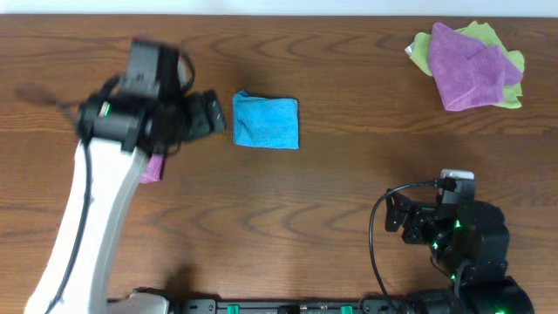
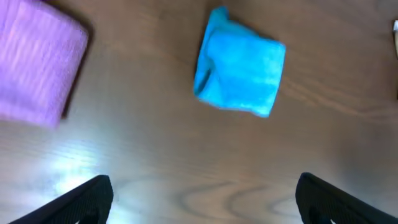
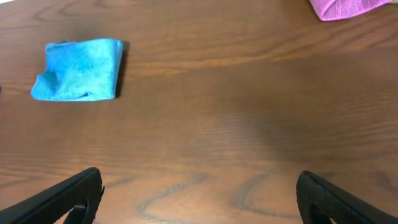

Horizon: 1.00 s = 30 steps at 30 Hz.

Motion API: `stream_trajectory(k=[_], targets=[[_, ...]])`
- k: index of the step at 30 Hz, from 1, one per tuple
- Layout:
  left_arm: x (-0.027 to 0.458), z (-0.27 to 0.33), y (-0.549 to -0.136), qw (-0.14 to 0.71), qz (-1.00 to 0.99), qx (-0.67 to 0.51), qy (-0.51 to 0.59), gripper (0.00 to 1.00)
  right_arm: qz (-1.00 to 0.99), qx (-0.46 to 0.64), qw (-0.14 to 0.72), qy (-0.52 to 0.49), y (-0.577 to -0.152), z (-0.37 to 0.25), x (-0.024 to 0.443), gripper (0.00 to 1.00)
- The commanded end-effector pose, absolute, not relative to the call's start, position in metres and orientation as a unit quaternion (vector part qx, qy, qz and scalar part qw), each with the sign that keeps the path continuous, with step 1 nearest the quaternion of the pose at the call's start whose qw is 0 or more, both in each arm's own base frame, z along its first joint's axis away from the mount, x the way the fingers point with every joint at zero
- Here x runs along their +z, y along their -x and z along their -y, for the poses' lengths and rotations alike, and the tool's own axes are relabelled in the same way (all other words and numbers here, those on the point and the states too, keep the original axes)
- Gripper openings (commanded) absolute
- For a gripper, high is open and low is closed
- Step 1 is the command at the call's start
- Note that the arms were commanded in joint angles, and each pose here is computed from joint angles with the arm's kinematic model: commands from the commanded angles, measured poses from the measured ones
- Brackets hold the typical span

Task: Fold the cloth
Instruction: 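Reach the left gripper to the folded blue cloth and grasp its edge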

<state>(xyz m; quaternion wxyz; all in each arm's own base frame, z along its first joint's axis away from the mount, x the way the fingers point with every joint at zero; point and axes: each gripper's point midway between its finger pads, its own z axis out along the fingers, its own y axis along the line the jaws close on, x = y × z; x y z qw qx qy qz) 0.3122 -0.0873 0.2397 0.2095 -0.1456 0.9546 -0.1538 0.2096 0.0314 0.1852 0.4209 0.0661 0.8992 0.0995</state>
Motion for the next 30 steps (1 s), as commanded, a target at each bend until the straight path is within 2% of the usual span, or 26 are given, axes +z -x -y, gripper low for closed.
stream_trajectory(k=[1, 6, 10, 14, 20, 30], targets=[[0.231, 0.087, -0.283, 0.213, -0.941, -0.187, 0.183, 0.95, -0.9, 0.092, 0.417, -0.082, -0.209, -0.026, 0.181, 0.99], [0.204, 0.093, -0.252, 0.222, -0.914, -0.249, 0.23, 0.95, -0.903, 0.091, 0.411, -0.082, -0.207, -0.026, 0.179, 0.99], [0.172, 0.107, -0.246, 0.204, -0.89, -0.31, 0.265, 0.95, -0.903, 0.091, 0.411, -0.082, -0.207, -0.026, 0.179, 0.99], [0.144, 0.116, -0.252, 0.196, -0.871, -0.346, 0.288, 0.95, -0.903, 0.091, 0.411, -0.082, -0.206, -0.026, 0.179, 0.99], [0.129, 0.119, -0.272, 0.225, -0.84, -0.381, 0.314, 0.95, -0.904, 0.091, 0.41, -0.082, -0.206, -0.026, 0.178, 0.99], [0.086, 0.125, -0.298, 0.201, -0.828, -0.387, 0.352, 0.95, -0.903, 0.091, 0.411, -0.082, -0.206, -0.026, 0.179, 0.99]])
